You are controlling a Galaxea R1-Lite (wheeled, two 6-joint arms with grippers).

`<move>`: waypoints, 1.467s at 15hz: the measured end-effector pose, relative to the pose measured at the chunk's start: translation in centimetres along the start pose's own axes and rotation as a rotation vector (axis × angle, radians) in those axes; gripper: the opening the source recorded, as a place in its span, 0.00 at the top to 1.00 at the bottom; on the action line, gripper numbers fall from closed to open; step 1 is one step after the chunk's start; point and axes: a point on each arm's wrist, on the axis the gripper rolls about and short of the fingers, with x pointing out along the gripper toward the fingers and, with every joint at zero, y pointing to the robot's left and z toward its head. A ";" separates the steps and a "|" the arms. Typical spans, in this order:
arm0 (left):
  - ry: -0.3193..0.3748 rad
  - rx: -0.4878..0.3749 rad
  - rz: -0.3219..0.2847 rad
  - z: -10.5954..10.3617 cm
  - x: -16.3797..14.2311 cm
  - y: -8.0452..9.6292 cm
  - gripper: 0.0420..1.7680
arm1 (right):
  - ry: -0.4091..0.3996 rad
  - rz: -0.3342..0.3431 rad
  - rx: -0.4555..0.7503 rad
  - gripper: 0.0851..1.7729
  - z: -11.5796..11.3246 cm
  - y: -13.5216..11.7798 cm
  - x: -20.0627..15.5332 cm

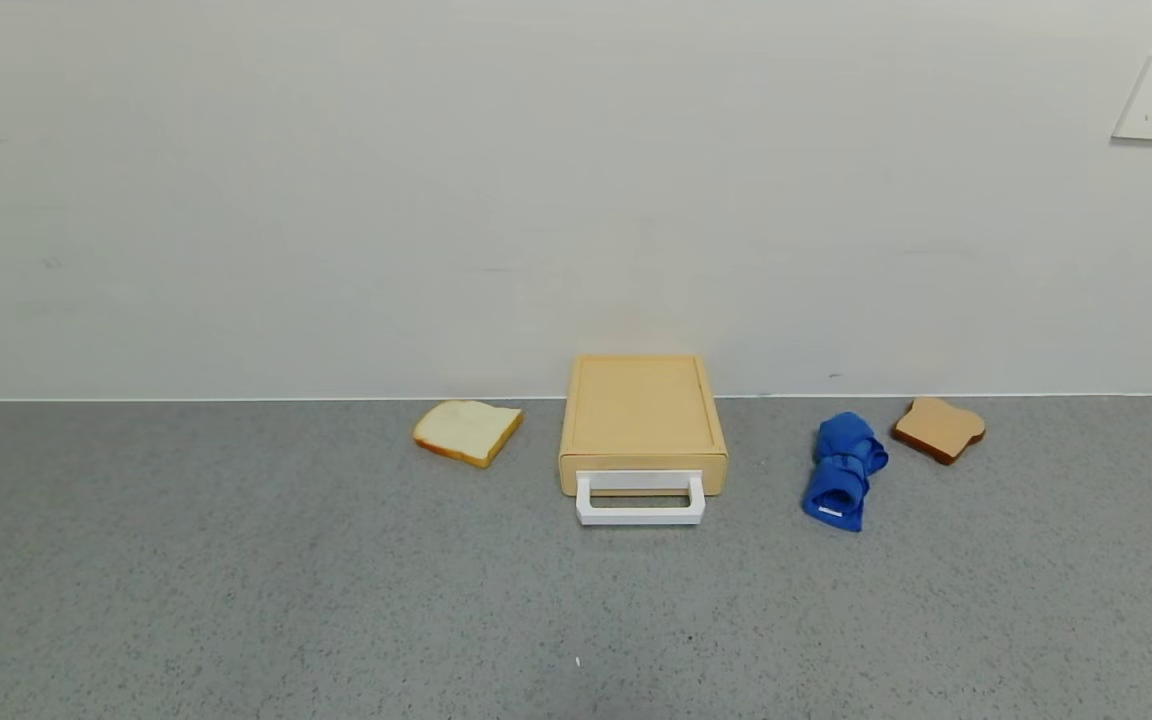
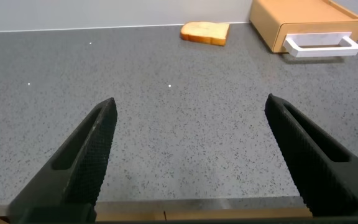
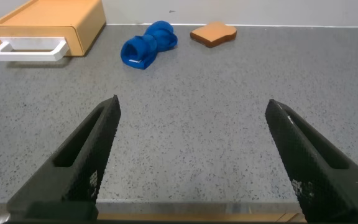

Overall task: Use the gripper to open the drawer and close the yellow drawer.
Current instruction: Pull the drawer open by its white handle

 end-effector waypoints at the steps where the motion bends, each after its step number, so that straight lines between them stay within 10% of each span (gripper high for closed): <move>1: 0.004 0.004 0.000 0.0 0.0 0.0 0.03 | 0.000 0.000 0.000 0.04 0.0 0.0 0.0; 6: 0.010 0.031 -0.004 1.6 -0.6 0.0 0.03 | 0.000 0.000 0.000 0.04 0.0 0.0 0.0; 14: 0.062 0.049 -0.003 14.5 2.9 -0.1 0.03 | 0.000 0.000 0.000 0.04 0.0 0.0 0.0; 22: 0.256 0.130 -0.312 22.8 18.7 -1.6 0.03 | -0.002 0.000 0.000 0.04 0.0 0.0 0.0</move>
